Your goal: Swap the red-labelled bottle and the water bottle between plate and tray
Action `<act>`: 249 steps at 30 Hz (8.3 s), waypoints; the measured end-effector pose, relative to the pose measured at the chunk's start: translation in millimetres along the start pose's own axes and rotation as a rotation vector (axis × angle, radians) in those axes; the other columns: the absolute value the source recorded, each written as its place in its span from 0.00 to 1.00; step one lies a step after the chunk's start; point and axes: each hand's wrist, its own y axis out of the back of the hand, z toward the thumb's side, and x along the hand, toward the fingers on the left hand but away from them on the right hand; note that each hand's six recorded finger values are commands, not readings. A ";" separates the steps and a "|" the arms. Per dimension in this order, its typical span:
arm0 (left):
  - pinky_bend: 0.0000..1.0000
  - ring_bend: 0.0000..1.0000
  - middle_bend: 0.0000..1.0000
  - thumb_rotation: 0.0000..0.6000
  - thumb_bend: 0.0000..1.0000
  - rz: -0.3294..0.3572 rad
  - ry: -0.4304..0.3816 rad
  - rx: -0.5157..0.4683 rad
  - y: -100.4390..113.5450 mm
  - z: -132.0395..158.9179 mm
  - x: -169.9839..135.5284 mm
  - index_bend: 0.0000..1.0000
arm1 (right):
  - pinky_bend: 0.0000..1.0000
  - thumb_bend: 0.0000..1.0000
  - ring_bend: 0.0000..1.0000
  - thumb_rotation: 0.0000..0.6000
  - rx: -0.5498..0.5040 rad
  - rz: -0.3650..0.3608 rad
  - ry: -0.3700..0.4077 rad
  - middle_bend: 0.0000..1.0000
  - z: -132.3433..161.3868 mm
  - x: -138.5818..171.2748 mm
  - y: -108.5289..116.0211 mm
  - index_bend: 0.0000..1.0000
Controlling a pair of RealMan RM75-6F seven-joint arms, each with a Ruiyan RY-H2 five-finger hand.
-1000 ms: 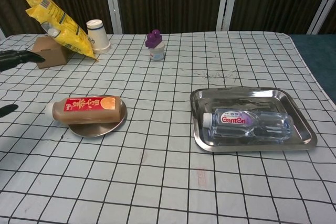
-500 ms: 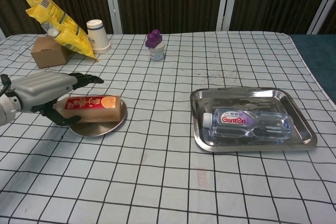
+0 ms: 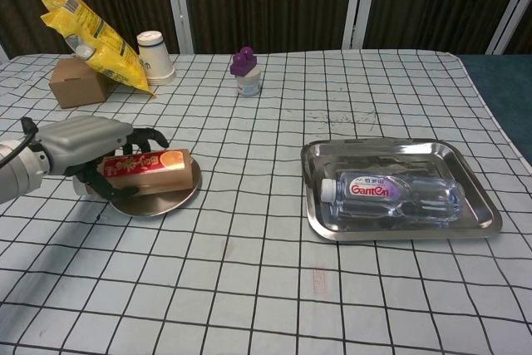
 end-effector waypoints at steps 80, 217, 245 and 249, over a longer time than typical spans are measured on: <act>0.08 0.00 0.01 1.00 0.39 0.410 0.197 0.044 14.9 -105.5 -202.5 0.00 | 0.25 0.34 0.17 1.00 -0.023 0.201 0.151 0.32 156.2 -158.8 -60.5 0.42; 0.08 0.00 0.02 1.00 0.38 0.420 0.220 0.048 25.0 -112.2 -206.9 0.00 | 0.95 0.41 0.73 1.00 -0.058 -0.105 0.198 0.73 171.7 -273.8 33.0 0.88; 0.08 0.00 0.02 1.00 0.38 0.382 0.175 0.051 14.3 -100.7 -201.6 0.00 | 0.19 0.21 0.00 1.00 -0.038 0.202 0.225 0.02 69.9 -181.2 -45.5 0.00; 0.10 0.01 0.03 1.00 0.38 0.396 0.148 0.035 16.2 -95.0 -202.2 0.00 | 0.16 0.21 0.00 1.00 -0.070 0.167 0.231 0.01 68.6 -167.0 -33.6 0.00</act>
